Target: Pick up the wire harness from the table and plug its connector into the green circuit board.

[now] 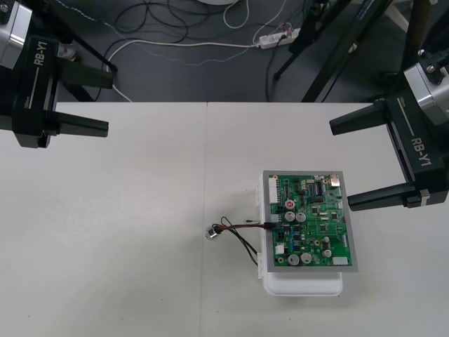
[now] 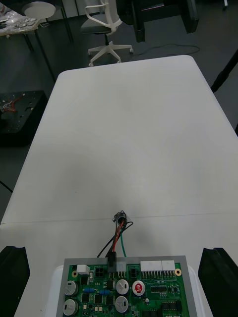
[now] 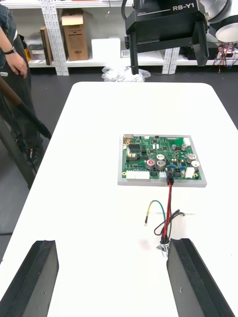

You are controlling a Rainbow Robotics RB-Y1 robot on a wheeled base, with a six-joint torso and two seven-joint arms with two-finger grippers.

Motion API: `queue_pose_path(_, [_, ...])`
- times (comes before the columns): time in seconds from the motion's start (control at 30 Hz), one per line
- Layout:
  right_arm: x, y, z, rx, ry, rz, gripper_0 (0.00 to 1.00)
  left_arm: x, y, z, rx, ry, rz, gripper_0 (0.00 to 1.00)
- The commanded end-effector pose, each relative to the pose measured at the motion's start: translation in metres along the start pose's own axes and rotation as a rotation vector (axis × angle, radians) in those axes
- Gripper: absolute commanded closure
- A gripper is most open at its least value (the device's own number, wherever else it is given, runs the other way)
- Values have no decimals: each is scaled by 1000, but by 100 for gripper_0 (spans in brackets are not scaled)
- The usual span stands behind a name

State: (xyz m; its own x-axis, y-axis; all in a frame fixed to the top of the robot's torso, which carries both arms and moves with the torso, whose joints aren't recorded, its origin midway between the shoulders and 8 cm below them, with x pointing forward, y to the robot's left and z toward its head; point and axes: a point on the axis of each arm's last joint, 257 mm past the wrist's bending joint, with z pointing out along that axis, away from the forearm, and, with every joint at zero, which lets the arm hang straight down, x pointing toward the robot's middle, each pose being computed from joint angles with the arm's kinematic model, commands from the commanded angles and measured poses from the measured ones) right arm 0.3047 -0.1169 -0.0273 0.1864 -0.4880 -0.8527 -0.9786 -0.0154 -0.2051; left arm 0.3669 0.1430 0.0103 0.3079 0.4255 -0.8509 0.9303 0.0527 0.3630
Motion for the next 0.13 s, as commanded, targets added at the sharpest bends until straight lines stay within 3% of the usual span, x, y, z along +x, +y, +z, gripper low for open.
queue_pose_path(0.03, [-7, -6, -6, 39, -18, -44, 0, -16, 9, -3, -32, 2, 96, 36])
queue_pose_path(0.13, [-7, -6, -6, 39, -18, -44, 0, -16, 9, -3, -32, 2, 96, 36])
